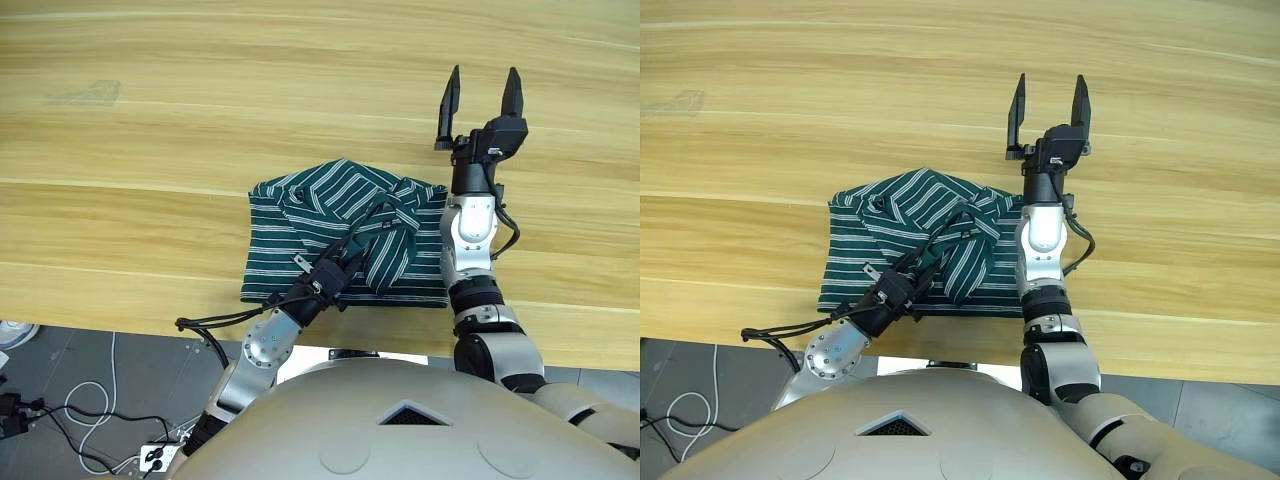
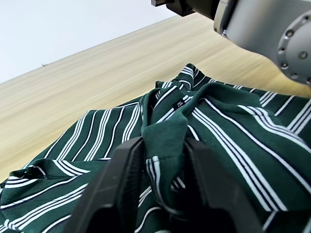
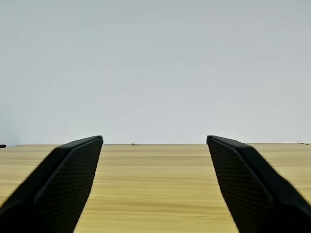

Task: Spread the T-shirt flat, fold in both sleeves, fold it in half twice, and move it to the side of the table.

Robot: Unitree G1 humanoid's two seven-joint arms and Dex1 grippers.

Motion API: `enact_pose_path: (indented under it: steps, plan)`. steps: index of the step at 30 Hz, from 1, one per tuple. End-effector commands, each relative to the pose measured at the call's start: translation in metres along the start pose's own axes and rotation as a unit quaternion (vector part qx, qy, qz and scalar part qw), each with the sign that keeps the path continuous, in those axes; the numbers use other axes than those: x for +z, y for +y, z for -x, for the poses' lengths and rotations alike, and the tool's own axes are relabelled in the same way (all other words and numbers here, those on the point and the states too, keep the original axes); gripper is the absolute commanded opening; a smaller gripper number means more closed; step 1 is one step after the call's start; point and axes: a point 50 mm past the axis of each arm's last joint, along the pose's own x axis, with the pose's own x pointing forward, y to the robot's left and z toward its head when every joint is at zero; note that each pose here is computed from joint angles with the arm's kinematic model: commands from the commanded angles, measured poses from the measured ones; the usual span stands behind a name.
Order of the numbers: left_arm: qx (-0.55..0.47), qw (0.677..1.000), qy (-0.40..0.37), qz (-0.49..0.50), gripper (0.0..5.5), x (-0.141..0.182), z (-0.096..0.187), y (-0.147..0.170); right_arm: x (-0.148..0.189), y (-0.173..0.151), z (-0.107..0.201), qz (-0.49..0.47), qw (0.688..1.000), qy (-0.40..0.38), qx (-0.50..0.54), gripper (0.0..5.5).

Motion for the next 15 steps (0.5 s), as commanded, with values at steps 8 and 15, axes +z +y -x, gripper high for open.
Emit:
enact_pose_path:
  steps: [8, 15]
  plan:
    - [0.008, 1.0, -0.001, -0.008, 0.03, 0.0, -0.0012, 0.0027, 0.0005, -0.0015, -0.004, 0.005, 1.0, -0.002, -0.002, 3.95]
    - [0.017, 0.999, -0.018, -0.033, 0.03, 0.0074, -0.0063, 0.0125, 0.0005, -0.0036, -0.0035, 0.0, 1.0, -0.001, -0.002, 3.95]
